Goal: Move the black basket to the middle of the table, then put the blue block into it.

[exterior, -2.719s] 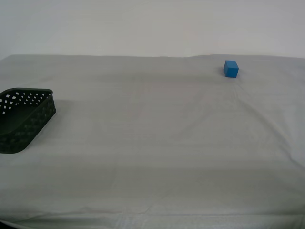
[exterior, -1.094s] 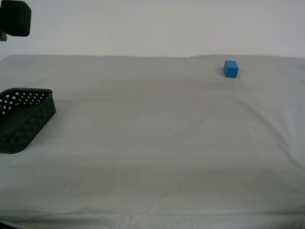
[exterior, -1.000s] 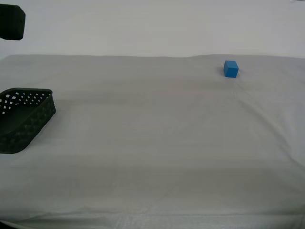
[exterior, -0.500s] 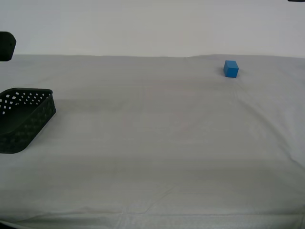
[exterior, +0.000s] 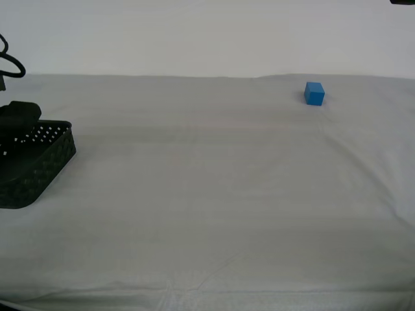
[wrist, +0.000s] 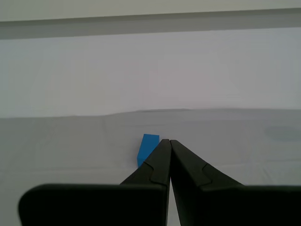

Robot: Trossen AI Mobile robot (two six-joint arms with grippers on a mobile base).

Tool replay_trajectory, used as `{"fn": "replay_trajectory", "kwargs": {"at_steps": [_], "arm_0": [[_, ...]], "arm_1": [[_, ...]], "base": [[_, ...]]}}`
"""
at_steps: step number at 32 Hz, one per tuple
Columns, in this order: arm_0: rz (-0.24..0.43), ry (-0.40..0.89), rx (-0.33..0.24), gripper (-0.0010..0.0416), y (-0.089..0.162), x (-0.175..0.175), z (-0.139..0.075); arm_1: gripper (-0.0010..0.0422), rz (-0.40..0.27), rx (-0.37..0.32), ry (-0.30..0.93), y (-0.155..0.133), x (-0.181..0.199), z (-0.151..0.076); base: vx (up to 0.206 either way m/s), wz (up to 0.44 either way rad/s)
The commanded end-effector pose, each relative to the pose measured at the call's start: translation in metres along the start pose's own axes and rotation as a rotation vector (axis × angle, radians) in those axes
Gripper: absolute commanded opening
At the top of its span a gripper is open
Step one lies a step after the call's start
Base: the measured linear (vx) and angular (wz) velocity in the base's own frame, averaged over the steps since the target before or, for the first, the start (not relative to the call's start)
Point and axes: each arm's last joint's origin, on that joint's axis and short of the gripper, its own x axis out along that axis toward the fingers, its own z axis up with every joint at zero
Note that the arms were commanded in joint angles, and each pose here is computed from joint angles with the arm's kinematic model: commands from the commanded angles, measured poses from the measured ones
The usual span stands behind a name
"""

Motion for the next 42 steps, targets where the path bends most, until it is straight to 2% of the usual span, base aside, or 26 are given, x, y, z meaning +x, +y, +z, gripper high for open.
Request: {"fn": "replay_trajectory", "kwargs": {"at_steps": [1,10,13,16,17,18,19,21,24,27,28,30,34,42], "arm_0": [[0.000,-0.003,0.003,0.0001,0.000,0.000,0.001],[0.000,-0.003,0.003,0.0000,0.000,0.000,0.001],[0.000,-0.002,0.003,0.0000,0.000,0.000,0.000],[0.001,-0.002,0.004,0.0001,0.000,0.000,0.000],[0.000,-0.002,0.004,0.0001,0.000,0.000,0.000],[0.001,-0.002,0.004,0.0000,0.000,0.000,0.000],[0.001,-0.003,0.007,0.0001,0.000,0.000,0.000],[0.001,-0.002,0.010,0.0000,0.000,0.000,0.000],[0.001,-0.001,0.011,0.0000,0.000,0.000,0.000],[0.001,0.001,0.012,0.0000,0.000,0.000,0.000],[0.001,0.005,0.013,0.0001,0.000,0.000,0.000],[0.001,0.008,0.014,0.0001,0.000,0.000,-0.001],[0.001,0.013,0.015,0.0001,0.000,0.000,-0.001],[0.001,0.012,0.018,0.0001,0.000,0.000,-0.001]], "arm_1": [[0.0255,0.004,0.005,0.008,0.000,0.011,0.001],[0.0228,-0.023,0.006,0.082,-0.003,0.043,-0.005],[0.0206,-0.034,0.008,0.115,-0.005,0.052,-0.008],[0.0126,-0.050,0.003,0.116,-0.005,0.053,-0.009],[0.0080,-0.051,0.002,0.108,-0.005,0.052,-0.007],[0.0055,-0.051,0.002,0.106,-0.005,0.052,-0.007],[-0.0003,-0.067,0.000,0.102,-0.005,0.052,-0.005],[0.0005,-0.096,-0.013,0.096,-0.006,0.052,-0.004],[0.0000,-0.099,-0.028,0.104,-0.006,0.050,-0.003],[-0.0002,-0.141,-0.045,0.093,-0.007,0.046,-0.002],[-0.0002,-0.181,-0.080,0.060,-0.007,0.037,0.002],[-0.0002,-0.201,-0.114,0.027,-0.006,0.029,0.005],[-0.0002,-0.266,-0.216,-0.130,-0.001,-0.015,0.019],[-0.0002,-0.292,-0.237,-0.229,0.003,-0.084,0.049]], "base": [[0.000,0.000],[0.000,0.000],[0.000,0.000],[0.000,0.000],[0.000,0.000],[0.000,0.000],[0.000,0.000],[0.000,0.000],[0.000,0.000],[0.000,0.000],[0.000,0.000],[0.000,0.000],[0.000,0.000],[0.000,0.000]]}}
